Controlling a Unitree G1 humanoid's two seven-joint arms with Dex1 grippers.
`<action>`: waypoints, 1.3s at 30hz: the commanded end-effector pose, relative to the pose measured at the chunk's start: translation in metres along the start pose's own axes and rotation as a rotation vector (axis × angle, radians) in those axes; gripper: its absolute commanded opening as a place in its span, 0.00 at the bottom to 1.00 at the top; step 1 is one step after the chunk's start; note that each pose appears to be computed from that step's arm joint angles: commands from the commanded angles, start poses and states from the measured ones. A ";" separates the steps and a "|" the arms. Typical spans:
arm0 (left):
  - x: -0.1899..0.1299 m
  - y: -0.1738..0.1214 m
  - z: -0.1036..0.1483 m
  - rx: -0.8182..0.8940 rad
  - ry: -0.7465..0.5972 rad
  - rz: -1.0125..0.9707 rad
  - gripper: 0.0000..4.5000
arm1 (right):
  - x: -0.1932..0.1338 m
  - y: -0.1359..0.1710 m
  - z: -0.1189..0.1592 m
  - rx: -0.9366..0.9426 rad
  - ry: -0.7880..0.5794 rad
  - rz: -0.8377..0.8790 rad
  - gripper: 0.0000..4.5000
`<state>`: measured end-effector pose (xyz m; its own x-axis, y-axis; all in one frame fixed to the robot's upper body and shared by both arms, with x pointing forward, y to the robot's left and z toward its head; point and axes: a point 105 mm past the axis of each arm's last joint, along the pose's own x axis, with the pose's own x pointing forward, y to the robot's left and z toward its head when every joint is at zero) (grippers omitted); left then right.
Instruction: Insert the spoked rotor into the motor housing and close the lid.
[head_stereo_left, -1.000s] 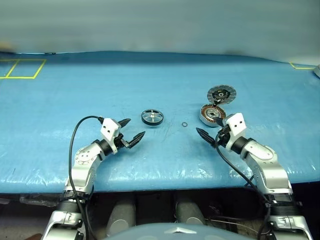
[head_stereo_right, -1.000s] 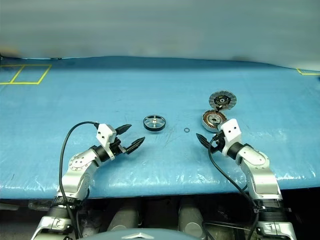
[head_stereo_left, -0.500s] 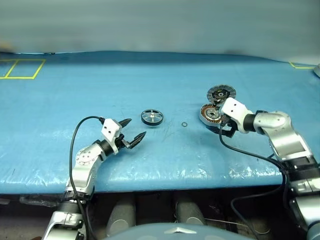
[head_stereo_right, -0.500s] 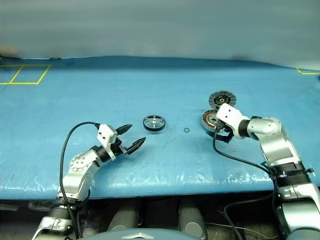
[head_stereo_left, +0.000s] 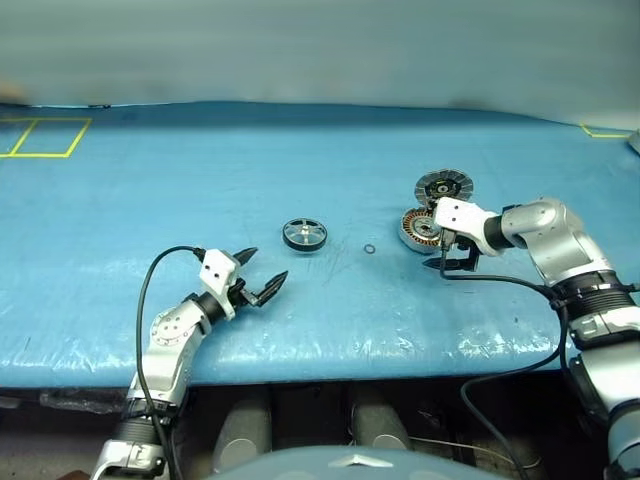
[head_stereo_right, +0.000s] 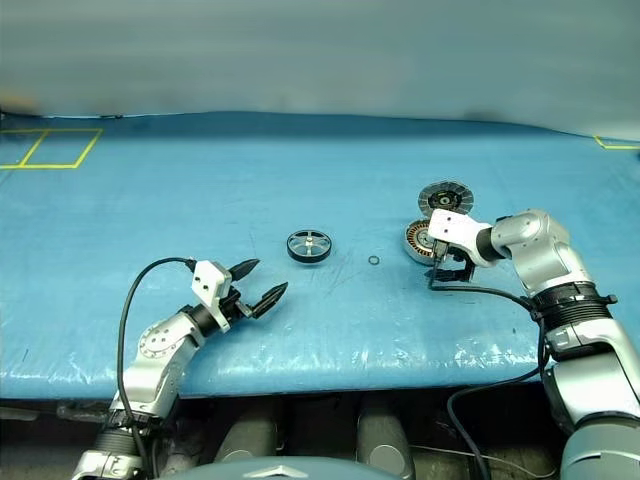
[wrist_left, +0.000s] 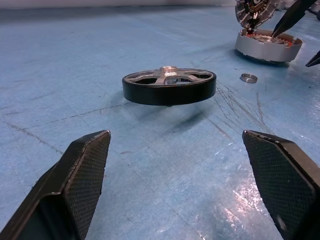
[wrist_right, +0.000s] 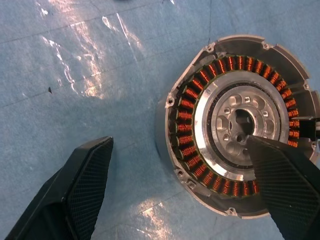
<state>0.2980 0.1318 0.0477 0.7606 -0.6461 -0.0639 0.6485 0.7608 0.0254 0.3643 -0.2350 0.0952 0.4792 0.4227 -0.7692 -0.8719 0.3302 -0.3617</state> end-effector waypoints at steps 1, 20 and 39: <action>0.000 0.000 0.017 0.055 -0.051 -0.003 1.00 | -0.002 -0.010 0.008 -0.008 -0.024 -0.022 0.99; 0.000 0.002 0.017 0.063 -0.040 0.012 1.00 | 0.014 -0.009 0.000 0.012 0.014 -0.002 0.57; -0.003 0.003 0.011 0.058 -0.011 0.028 1.00 | 0.005 0.097 0.054 -0.229 -0.146 0.176 0.50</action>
<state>0.2969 0.1371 0.0462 0.7819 -0.6176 -0.0846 0.6222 0.7816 0.0452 0.2988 -0.1730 0.0797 0.3543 0.5244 -0.7743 -0.9279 0.0942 -0.3608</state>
